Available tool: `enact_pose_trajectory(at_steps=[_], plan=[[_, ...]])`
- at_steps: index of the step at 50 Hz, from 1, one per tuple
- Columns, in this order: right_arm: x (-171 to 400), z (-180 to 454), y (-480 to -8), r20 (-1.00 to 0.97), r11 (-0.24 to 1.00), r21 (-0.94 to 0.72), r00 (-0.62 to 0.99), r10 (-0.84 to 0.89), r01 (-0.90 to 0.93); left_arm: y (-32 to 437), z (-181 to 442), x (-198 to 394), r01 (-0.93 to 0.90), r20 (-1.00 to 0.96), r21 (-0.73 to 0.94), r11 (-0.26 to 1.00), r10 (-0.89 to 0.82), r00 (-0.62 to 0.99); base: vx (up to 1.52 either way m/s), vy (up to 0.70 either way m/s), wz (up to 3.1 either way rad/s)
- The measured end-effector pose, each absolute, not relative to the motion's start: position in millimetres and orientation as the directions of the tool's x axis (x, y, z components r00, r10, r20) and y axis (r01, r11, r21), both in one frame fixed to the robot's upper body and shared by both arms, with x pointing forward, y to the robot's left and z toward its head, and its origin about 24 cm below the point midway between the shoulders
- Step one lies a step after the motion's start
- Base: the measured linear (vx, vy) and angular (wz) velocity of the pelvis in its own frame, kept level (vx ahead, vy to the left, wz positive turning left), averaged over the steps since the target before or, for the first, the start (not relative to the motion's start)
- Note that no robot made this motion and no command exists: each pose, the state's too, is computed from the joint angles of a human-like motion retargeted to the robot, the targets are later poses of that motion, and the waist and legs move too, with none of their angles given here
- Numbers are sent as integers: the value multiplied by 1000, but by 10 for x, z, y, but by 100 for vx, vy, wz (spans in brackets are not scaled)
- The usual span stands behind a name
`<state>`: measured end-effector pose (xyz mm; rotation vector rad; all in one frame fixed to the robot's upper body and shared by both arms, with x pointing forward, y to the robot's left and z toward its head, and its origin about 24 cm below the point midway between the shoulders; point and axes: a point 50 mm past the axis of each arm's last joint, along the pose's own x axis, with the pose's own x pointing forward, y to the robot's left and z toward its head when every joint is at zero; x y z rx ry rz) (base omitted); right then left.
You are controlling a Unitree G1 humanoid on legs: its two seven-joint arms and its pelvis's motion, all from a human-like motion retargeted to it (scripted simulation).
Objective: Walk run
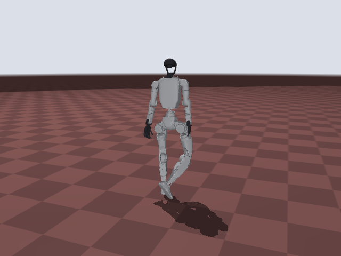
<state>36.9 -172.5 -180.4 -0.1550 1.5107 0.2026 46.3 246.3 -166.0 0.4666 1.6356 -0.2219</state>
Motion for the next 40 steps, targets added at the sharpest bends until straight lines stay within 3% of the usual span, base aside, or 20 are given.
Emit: enact_pose_trajectory(at_steps=[4, 9, 13, 17, 20, 23, 27, 32, 40], plan=[[33, -1813, -1750, -999, 973, 15, -33, 8, -232, 2631, -1507, 1119, 451, -959, 276, 849, 214, 184, 80, 0, 71], [-353, -1786, -1616, -976, 986, 125, -190, 103, -108, 2761, -1204, 1808, 466, -895, 379, 800, 190, 403, 86, -15, 97], [-498, -1761, -1509, -955, 983, 181, -236, 177, 2, 2739, -1044, 2103, 472, -850, 420, 775, 155, 504, 92, -20, 59], [-487, -1761, -1508, -949, 985, 155, -265, 169, 71, 2649, -1115, 1990, 487, -852, 390, 782, 105, 513, 103, -21, 11], [-393, -1774, -1519, -956, 984, 138, -244, 161, 110, 2578, -1350, 1513, 469, -889, 326, 821, 98, 447, 147, -39, 54], [-208, -1800, -1552, -974, 985, 125, -174, 145, 119, 2410, -1617, 859, 446, -961, 208, 871, 96, 261, 103, -22, 9], [301, -1804, -1764, -999, 998, 52, -3, 52, -47, 2362, -1717, 103, 425, -995, 44, 904, 78, -64, 107, -32, 9], [1115, -1672, -1888, -972, 964, -97, 233, -38, -247, 2282, -1641, -626, 345, -939, -57, 937, 67, -338, 62, -19, -16], [2012, -1325, -1834, -865, 952, -100, 498, 61, -289, 2090, -1550, -1094, 196, -864, -121, 973, -6, -504, 82, -12, -78]])
